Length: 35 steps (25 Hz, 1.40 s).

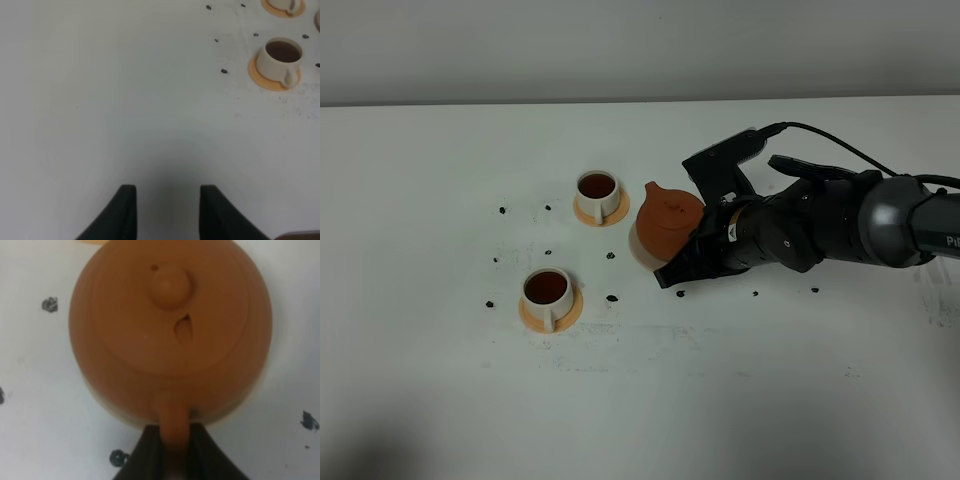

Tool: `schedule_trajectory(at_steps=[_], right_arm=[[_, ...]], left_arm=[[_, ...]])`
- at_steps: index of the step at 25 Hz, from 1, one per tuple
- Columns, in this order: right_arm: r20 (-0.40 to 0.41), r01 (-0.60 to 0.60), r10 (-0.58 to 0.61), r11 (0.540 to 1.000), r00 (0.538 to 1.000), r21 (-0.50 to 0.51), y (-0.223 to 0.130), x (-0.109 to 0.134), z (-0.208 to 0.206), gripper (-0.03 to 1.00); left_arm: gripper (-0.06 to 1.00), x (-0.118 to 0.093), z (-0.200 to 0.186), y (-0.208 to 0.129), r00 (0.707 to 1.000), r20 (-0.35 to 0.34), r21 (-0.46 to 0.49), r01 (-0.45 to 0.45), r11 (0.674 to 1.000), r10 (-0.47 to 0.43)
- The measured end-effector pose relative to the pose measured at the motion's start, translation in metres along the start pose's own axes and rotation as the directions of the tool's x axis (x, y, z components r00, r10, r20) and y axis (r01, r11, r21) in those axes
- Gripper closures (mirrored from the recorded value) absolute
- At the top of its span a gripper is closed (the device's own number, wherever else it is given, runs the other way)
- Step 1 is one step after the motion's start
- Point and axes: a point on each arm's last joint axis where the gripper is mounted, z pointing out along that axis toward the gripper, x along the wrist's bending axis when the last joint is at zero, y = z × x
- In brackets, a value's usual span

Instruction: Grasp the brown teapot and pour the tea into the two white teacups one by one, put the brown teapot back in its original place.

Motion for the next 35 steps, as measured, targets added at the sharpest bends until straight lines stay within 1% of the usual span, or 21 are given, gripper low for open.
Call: schedule_trajectory(at_steps=[3,7,16,20,24,27,29,32,35], right_arm=[[0.002,0.001,-0.001,1.0,1.0,0.003,0.003,0.0,-0.001,0.87],[0.003,0.003,-0.003,1.0,1.0,-0.006,0.005,0.0,-0.002,0.84],[0.001,0.005,-0.005,1.0,1.0,-0.019,0.007,0.0,-0.002,0.71],[0.005,0.004,-0.004,1.0,1.0,-0.002,0.006,-0.001,-0.006,0.64],[0.023,0.029,-0.029,1.0,0.999,0.0,0.012,-0.003,-0.028,0.58],[0.041,0.053,-0.052,0.998,0.998,-0.031,0.021,-0.005,-0.055,0.57],[0.044,0.055,-0.052,0.996,0.998,-0.072,0.027,-0.005,-0.071,0.57],[0.041,0.053,-0.049,0.993,0.998,-0.109,0.031,-0.005,-0.08,0.57],[0.037,0.052,-0.048,0.991,0.998,-0.125,0.033,-0.004,-0.081,0.57]], left_arm=[[0.65,0.0,0.0,0.0,1.0,0.0,0.0,0.001,1.0,-0.001],[0.65,0.0,0.0,0.0,1.0,0.0,0.0,0.001,1.0,-0.001],[0.65,0.0,0.0,0.0,1.0,0.0,0.0,0.001,1.0,-0.001],[0.65,0.0,0.0,0.0,1.0,0.0,0.0,0.001,1.0,-0.001],[0.65,0.0,0.0,0.0,1.0,0.0,0.0,0.001,1.0,-0.001],[0.65,0.0,0.0,0.0,1.0,0.0,0.0,0.001,1.0,-0.001],[0.65,0.0,0.0,0.0,1.0,0.0,0.0,0.001,1.0,-0.001],[0.65,0.0,0.0,0.0,1.0,0.0,0.0,0.001,1.0,-0.001],[0.65,0.0,0.0,0.0,1.0,0.0,0.0,0.001,1.0,-0.001]])
